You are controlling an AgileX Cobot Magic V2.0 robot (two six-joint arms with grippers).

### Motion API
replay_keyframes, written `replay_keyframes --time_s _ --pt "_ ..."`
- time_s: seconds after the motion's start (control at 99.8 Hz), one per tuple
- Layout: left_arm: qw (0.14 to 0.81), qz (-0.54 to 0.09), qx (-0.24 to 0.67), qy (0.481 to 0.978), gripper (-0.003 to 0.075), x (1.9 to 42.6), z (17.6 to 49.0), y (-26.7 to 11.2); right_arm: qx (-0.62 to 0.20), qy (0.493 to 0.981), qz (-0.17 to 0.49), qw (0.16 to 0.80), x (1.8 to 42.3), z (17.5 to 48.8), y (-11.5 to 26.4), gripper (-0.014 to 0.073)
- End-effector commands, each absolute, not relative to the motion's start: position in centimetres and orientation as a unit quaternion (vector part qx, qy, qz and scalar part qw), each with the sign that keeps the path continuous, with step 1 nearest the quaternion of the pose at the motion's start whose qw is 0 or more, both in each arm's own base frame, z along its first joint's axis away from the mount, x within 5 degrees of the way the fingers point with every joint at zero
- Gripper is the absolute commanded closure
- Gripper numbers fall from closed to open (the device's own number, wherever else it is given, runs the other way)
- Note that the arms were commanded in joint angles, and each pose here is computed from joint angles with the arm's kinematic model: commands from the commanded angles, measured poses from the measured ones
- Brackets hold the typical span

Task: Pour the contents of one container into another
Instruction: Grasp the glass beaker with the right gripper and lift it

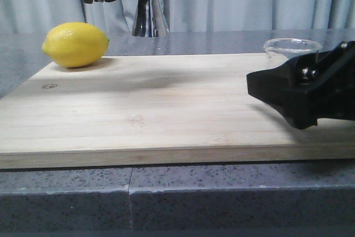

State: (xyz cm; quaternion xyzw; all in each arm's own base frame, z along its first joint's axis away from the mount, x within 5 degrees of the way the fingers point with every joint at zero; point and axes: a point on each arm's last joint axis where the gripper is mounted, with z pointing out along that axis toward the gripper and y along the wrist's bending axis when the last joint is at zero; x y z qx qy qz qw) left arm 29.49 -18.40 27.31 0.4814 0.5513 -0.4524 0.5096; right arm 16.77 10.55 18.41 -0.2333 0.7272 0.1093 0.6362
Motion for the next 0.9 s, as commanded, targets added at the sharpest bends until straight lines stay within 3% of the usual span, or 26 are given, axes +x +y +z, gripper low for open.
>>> replay_keyframes --time_s 0.0,0.16,0.26,0.551,0.891 --pt "0.547 -0.491 0.466 0.492 0.0573 28.5 30.9 -18.5 -0.219 0.684 0.11 0.687 17.4 19.9 10.8 0.01" --pt "0.547 -0.491 0.466 0.492 0.0573 28.5 30.9 -18.5 -0.219 0.683 0.11 0.688 17.4 19.8 10.9 0.0258" --pt "0.547 -0.491 0.466 0.492 0.0573 28.5 30.9 -18.5 -0.219 0.683 0.11 0.688 17.4 19.8 10.9 0.0314" --pt "0.547 -0.491 0.466 0.492 0.0573 28.5 30.9 -18.5 -0.192 0.676 0.136 0.698 17.6 21.0 10.9 0.0319" --pt "0.547 -0.491 0.466 0.492 0.0573 28.5 30.9 -18.5 -0.222 0.683 0.155 0.678 19.1 29.0 12.8 0.0319"
